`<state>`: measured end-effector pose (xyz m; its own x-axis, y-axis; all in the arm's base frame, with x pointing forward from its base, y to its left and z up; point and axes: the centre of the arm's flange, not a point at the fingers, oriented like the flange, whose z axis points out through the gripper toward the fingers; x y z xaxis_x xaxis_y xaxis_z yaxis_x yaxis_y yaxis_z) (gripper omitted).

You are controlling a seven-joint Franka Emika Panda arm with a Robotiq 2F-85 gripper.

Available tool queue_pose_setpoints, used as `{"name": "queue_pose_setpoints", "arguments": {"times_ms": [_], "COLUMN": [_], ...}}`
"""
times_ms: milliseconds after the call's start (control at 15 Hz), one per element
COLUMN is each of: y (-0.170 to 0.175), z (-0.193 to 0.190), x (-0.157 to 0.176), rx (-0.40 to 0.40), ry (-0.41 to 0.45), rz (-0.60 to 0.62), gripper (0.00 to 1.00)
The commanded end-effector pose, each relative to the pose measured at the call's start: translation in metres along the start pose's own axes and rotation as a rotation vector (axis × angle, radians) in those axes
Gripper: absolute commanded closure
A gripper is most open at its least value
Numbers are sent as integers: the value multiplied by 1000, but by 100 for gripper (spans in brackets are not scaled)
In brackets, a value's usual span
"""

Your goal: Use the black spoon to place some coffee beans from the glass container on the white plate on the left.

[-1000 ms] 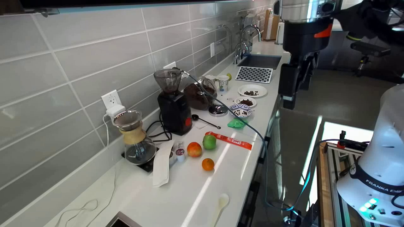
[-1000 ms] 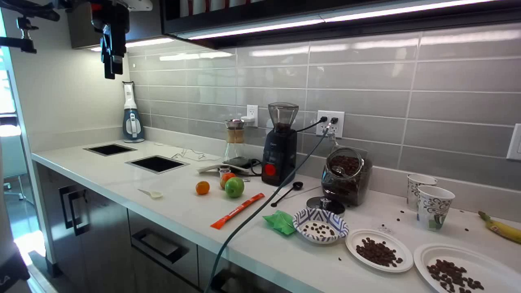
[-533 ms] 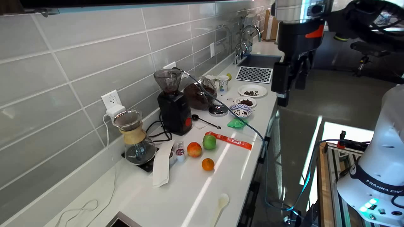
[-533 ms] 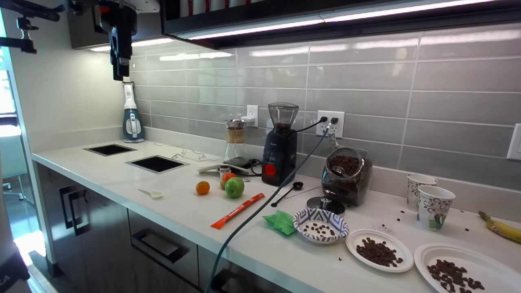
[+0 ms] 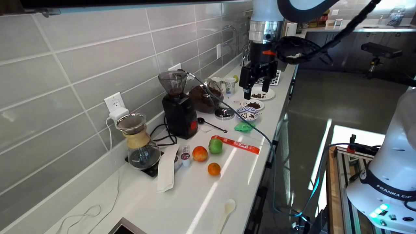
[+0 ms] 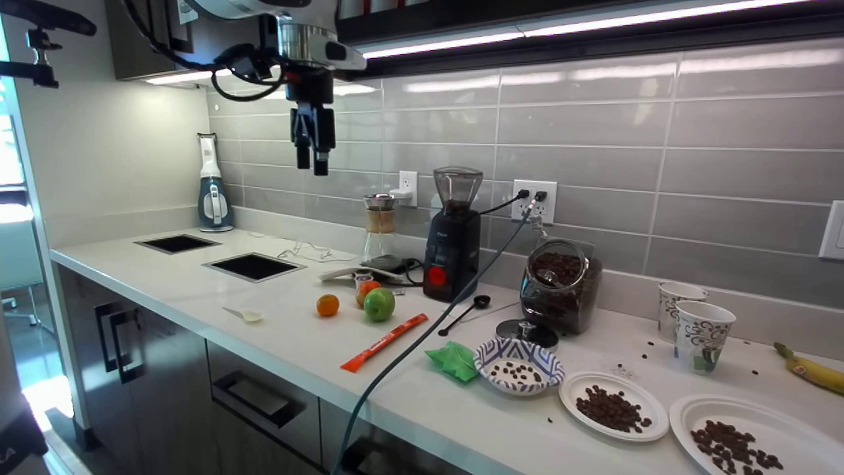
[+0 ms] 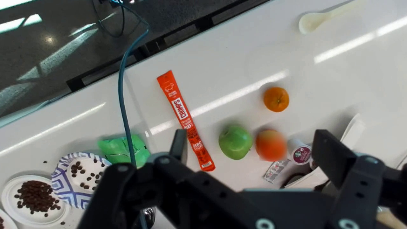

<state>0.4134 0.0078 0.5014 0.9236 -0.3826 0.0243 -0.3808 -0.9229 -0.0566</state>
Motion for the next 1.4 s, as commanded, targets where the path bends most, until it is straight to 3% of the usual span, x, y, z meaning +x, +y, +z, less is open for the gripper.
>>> {"name": "queue_pose_setpoints", "arguments": {"times_ms": [0,67,667,800,867,933,1333], "y": [3,11,11,12,13,13,10], "z": [24,18,18,19,21,28,81], "x": [35,17,20,14,27,42,99], "rx": [-27,-7,-5,-21,-41,-67,-276], "ry": [-87,-45,-45,-7,-32,-115,-99], "rz": [-50,-28,-28,-34,-32,-76,-188], "gripper": [0,0,0,0,0,0,0]}}
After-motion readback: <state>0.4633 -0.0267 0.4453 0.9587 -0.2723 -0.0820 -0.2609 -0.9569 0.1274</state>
